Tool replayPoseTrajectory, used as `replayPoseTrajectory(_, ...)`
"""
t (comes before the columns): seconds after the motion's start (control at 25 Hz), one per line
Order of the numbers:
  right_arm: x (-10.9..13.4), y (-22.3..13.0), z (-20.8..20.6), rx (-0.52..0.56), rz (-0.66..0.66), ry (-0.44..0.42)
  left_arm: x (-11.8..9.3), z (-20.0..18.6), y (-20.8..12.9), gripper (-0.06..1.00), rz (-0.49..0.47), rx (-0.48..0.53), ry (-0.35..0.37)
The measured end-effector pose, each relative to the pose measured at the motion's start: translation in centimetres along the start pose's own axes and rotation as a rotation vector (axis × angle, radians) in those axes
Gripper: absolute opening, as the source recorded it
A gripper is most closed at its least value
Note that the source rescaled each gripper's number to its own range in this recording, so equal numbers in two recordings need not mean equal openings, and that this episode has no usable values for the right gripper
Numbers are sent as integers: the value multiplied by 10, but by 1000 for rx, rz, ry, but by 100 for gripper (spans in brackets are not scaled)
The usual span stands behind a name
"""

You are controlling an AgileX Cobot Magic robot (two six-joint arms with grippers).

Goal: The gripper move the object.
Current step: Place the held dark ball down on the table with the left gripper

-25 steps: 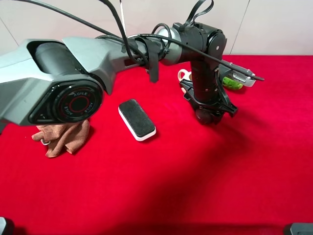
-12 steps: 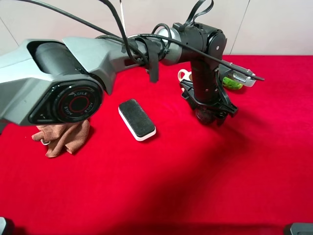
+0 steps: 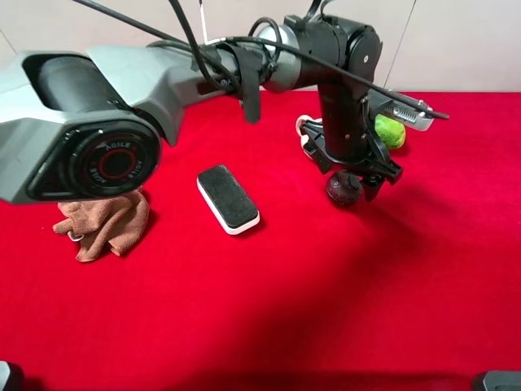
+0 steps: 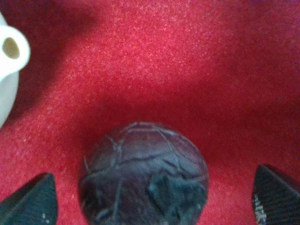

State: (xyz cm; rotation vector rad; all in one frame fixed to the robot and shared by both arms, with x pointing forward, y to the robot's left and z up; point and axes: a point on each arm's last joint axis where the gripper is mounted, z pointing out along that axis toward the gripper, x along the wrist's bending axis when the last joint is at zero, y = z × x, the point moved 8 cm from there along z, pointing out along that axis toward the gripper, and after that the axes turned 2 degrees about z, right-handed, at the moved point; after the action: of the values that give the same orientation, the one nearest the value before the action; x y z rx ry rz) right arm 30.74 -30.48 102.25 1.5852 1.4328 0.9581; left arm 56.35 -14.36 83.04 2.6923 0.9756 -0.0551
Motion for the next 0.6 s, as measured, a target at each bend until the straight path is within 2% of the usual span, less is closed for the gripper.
replayPoseTrajectory(0.6, 0, 0, 0, 0, 0, 0, -4, -51, -2, 56, 11, 15, 11)
